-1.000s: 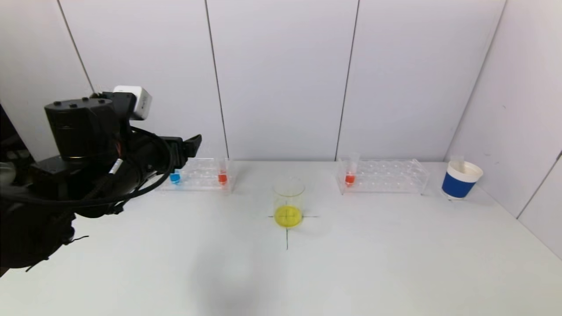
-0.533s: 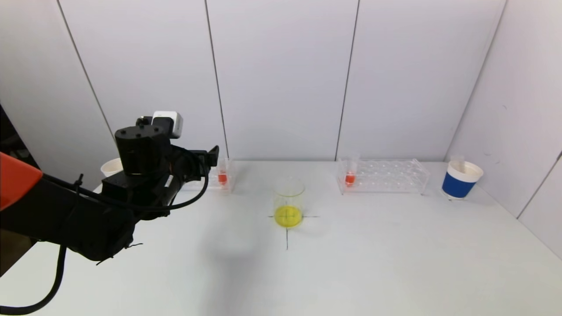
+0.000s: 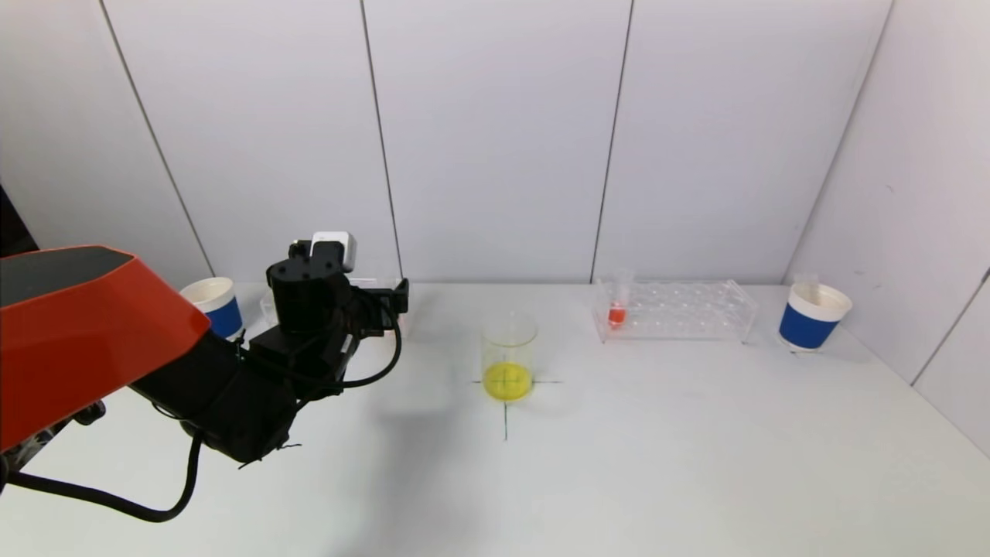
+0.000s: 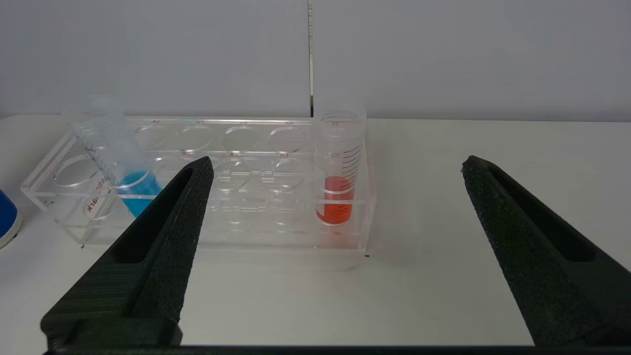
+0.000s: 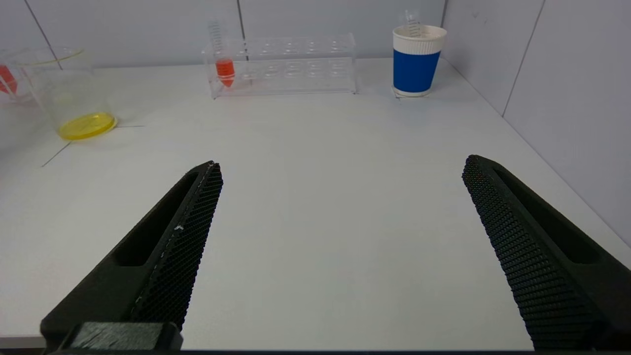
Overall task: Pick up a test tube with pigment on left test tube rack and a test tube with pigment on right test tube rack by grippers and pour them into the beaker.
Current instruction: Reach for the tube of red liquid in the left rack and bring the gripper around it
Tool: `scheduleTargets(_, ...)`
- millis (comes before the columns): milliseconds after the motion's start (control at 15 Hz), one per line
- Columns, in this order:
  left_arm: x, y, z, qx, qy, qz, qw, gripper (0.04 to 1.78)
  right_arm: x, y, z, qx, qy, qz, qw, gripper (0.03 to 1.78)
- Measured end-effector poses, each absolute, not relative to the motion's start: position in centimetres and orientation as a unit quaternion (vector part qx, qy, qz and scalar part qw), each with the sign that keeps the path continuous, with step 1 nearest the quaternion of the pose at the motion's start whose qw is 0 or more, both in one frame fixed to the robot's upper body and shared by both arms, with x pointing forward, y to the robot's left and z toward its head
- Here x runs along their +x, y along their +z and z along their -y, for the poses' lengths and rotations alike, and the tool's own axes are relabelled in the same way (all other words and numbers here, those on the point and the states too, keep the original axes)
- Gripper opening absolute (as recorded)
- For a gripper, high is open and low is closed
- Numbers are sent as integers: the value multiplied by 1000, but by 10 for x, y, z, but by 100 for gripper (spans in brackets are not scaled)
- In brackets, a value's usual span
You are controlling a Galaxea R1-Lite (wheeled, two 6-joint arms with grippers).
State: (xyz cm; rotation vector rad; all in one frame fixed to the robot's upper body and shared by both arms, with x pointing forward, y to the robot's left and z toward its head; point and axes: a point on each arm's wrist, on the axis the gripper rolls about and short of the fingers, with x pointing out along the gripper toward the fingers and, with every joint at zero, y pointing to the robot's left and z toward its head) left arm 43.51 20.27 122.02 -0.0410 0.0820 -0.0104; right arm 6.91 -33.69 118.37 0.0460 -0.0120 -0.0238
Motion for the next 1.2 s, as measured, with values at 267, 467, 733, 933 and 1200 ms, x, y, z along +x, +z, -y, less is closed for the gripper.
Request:
scheduleTargets(267, 449, 1204, -198, -20, -2, -45, 999, 176, 69, 1184, 337, 23, -12, 6, 1000, 177)
scheduleTargets(467, 461, 1197, -197, -21, 4, -44, 999, 176, 69, 1184, 337, 23, -12, 6, 1000, 177)
scheduleTargets(733, 476, 1190, -201, -22, 22, -40, 999, 176, 69, 1184, 337, 23, -12, 6, 1000, 177)
scheduleTargets(933, 485, 1187, -203, -23, 30, -37, 999, 176, 69, 1184, 337, 23, -12, 6, 1000, 177)
scheduleTargets(1200, 492, 1184, -201, -24, 32, -34, 999, 176, 69, 1184, 337, 23, -12, 6, 1000, 177)
